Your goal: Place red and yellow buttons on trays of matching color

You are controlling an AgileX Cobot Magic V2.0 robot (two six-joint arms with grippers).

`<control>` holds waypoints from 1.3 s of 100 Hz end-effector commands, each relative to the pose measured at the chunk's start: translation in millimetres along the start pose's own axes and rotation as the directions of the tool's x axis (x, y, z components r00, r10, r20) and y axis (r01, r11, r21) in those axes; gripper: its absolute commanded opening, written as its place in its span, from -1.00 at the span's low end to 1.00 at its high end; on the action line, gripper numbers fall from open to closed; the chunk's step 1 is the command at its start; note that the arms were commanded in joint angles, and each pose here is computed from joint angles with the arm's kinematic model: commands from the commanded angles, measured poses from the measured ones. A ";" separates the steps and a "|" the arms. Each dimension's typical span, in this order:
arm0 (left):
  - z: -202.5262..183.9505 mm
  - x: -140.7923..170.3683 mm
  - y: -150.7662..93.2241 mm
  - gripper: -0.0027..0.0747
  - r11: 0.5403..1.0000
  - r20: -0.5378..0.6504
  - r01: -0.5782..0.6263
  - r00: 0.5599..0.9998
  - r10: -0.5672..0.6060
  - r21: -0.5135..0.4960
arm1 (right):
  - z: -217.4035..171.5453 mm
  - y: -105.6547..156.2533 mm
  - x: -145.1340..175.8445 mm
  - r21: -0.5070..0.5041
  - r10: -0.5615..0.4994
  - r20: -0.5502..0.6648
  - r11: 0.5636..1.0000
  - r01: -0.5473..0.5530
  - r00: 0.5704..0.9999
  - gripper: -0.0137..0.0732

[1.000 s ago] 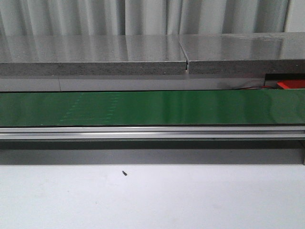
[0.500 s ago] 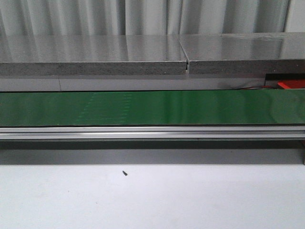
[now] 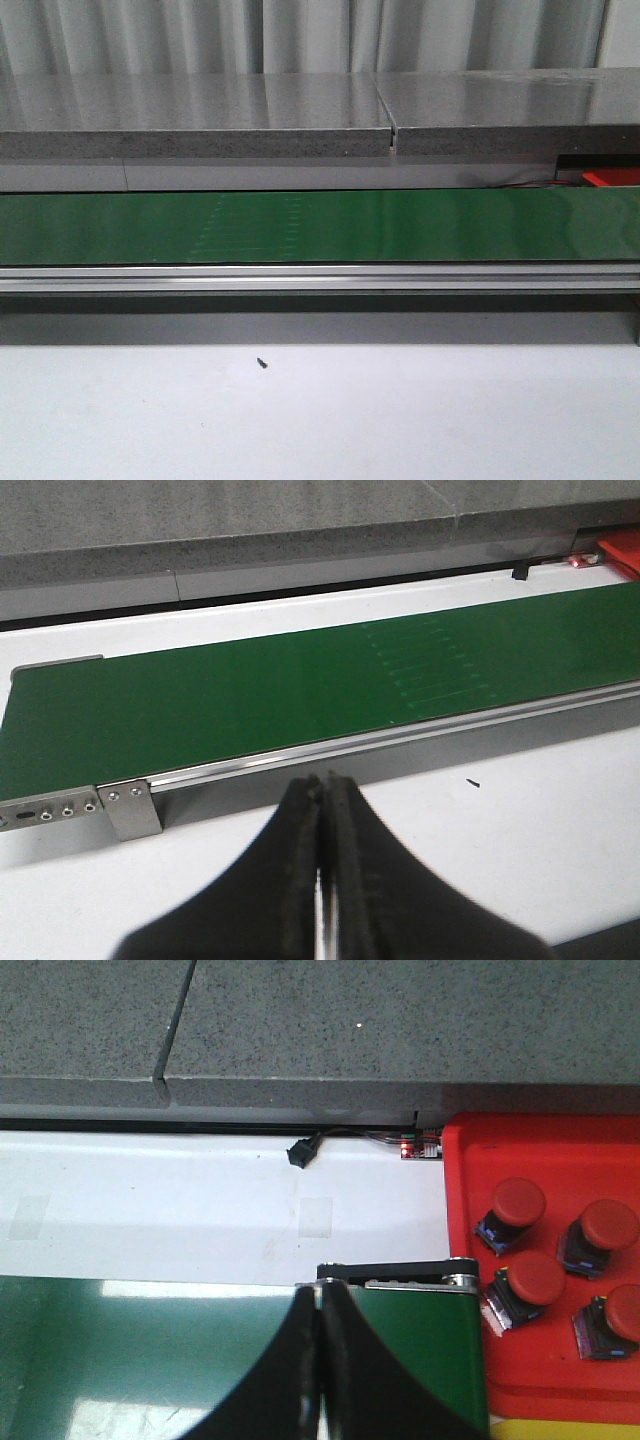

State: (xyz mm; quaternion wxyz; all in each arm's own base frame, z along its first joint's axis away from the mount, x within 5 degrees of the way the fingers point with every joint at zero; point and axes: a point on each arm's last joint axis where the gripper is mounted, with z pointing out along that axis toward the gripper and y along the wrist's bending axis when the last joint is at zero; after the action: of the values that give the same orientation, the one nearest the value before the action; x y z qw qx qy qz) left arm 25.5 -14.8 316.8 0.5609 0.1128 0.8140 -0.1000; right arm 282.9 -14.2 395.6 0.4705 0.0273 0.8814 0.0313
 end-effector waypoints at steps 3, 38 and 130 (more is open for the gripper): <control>-2.9 -13.7 -0.5 -0.98 1.000 0.087 0.005 0.996 -0.005 0.007 | -29.4 1.4 -6.1 0.017 -0.024 0.170 1.000 0.022 0.985 -0.84; -2.9 -13.7 -0.5 -0.98 1.000 0.087 0.005 0.996 -0.005 0.007 | -49.6 2.0 28.6 0.012 0.002 0.226 1.000 -0.005 0.974 -0.84; -2.9 -13.7 -0.5 -0.98 1.000 0.087 0.005 0.996 -0.005 0.007 | -96.4 -2.6 148.5 0.035 0.015 0.504 0.999 -0.037 0.864 -0.84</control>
State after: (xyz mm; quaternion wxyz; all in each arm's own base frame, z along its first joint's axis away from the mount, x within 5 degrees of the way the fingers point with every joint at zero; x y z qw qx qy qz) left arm 25.5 -14.8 316.8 0.5609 0.1128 0.8140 -0.1000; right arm 125.0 -6.8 317.1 0.6304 0.0503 0.7746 0.0138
